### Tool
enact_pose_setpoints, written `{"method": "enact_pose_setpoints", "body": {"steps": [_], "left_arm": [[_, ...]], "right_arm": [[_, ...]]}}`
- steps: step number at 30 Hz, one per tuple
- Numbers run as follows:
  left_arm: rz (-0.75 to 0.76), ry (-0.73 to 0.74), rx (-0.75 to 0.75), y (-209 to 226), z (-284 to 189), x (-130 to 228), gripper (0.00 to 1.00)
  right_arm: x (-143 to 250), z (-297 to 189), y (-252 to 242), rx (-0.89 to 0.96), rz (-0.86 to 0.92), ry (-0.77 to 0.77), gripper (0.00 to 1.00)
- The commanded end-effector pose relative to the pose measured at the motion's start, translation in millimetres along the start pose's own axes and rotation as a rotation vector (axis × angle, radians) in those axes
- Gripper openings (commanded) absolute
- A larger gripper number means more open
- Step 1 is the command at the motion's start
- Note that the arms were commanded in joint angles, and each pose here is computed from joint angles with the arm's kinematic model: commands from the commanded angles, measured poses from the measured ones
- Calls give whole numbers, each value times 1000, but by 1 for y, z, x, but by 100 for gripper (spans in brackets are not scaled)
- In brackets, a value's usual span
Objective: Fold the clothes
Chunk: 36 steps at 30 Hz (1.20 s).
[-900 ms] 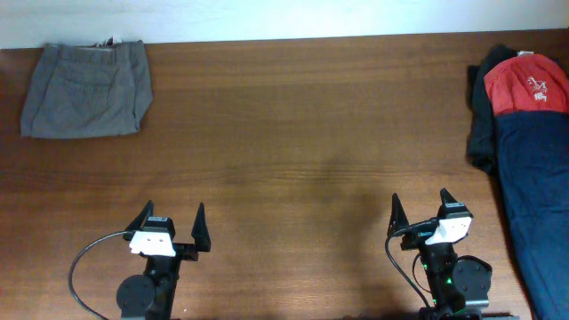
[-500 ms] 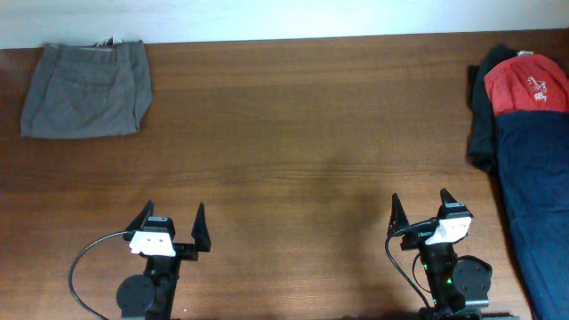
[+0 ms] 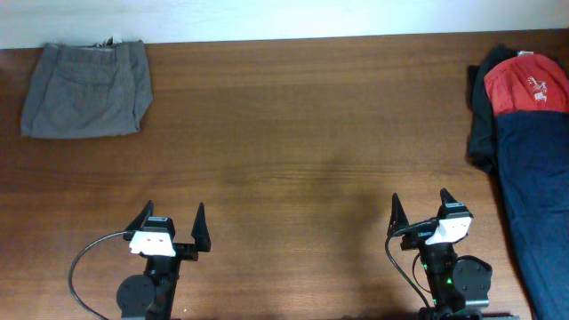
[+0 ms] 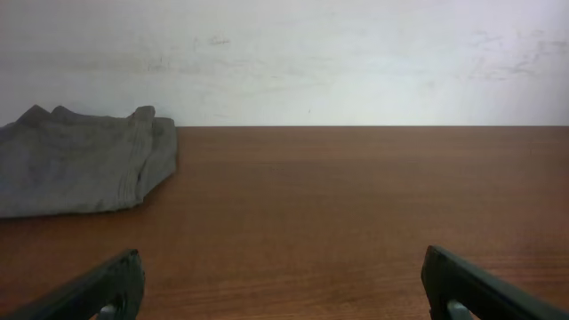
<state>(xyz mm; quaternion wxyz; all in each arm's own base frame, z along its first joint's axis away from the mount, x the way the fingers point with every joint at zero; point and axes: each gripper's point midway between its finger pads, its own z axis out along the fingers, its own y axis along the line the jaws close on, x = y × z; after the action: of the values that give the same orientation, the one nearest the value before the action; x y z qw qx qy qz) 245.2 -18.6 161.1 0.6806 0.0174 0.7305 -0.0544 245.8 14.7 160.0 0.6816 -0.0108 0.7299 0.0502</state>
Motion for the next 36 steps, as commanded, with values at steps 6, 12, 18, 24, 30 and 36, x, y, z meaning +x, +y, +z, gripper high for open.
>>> {"method": "enact_pose_setpoints", "body": {"steps": [6,12,18,24,30,36], "left_arm": [[-2,1,-10,2,0,2,99],[-3,1,-10,2,0,2,99],[-2,1,-10,2,0,2,99],[-2,1,-10,2,0,2,99],[-2,1,-10,2,0,2,99],[-3,1,-10,2,0,2,99]], "right_arm": [[2,0,0,0,8,3,99],[2,0,0,0,8,3,99],[2,0,0,0,8,3,99],[1,-1,18,-100,7,1,99],[-1,-5,41,-240,4,-7,99],[-50,-15,56,-320,-48,-208,99]]}}
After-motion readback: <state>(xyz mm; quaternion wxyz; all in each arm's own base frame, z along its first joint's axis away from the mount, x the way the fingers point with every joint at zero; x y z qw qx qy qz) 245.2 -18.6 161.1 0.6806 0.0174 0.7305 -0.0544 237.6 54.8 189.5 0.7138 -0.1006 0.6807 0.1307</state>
